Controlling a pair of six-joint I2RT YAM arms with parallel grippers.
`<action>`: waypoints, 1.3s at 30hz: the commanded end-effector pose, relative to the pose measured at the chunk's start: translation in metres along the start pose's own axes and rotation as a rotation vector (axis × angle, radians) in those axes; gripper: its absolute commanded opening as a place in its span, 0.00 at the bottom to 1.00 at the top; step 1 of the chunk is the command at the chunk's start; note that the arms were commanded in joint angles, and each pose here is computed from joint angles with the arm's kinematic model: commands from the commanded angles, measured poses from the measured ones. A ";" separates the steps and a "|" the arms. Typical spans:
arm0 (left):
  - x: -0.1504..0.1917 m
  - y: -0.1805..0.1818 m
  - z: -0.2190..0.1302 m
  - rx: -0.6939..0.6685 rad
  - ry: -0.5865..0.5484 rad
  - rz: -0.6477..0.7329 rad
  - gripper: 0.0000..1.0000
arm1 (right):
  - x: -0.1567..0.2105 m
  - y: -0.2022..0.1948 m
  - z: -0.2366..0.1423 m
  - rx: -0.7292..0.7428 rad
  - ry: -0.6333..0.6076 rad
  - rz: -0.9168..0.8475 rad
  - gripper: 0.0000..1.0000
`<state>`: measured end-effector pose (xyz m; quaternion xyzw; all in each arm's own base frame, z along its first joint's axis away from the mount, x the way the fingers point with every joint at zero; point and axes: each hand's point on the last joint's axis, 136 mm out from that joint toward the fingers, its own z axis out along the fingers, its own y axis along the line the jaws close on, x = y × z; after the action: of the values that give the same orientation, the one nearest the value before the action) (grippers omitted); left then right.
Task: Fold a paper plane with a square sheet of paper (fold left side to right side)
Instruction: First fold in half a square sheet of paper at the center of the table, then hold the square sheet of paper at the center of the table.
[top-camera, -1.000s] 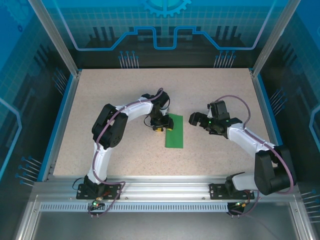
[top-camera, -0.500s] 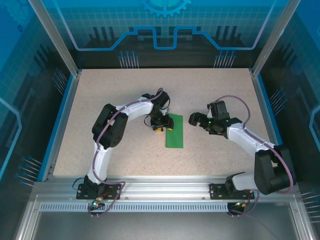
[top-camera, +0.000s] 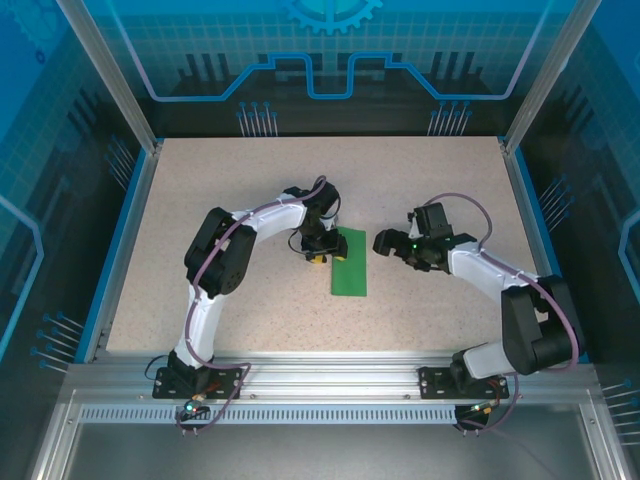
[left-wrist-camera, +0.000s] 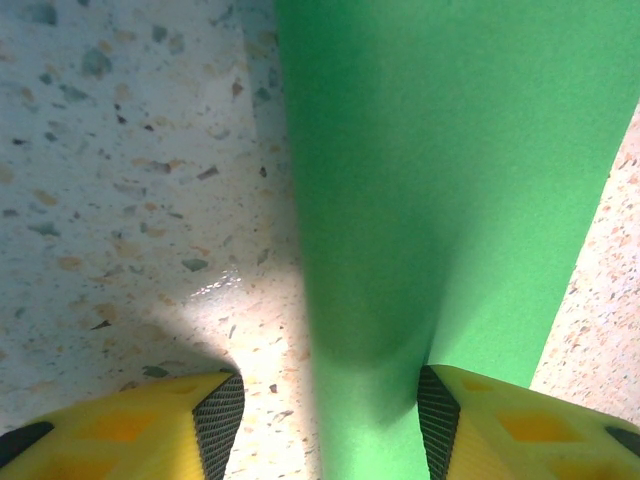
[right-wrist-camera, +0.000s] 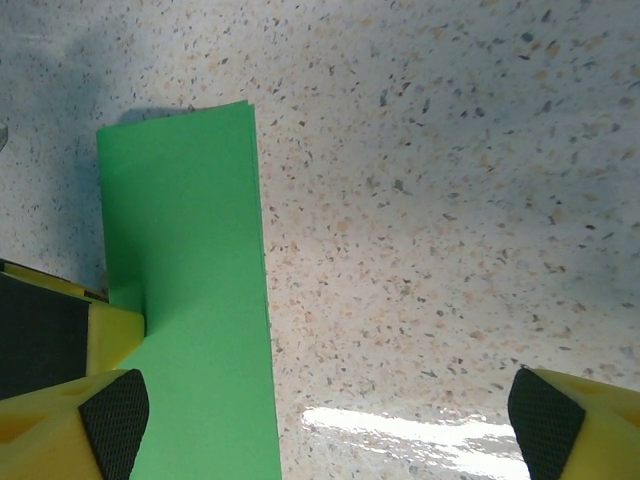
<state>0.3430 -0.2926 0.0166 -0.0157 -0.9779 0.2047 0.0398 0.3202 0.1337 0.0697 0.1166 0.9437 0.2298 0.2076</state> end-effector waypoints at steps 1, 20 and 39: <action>0.024 0.008 0.064 -0.034 0.108 0.051 0.55 | -0.007 0.015 -0.002 -0.036 -0.005 -0.027 0.96; 0.026 0.006 0.066 -0.043 0.116 0.073 0.56 | -0.005 0.013 -0.002 -0.027 -0.001 -0.035 0.96; 0.026 0.007 0.066 -0.051 0.115 0.070 0.56 | 0.015 0.054 0.042 -0.217 0.169 -0.030 0.12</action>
<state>0.3420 -0.2934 0.0165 -0.0287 -0.9796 0.1944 0.0419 0.3271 0.1831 0.0497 0.0780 0.9375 0.3061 0.1458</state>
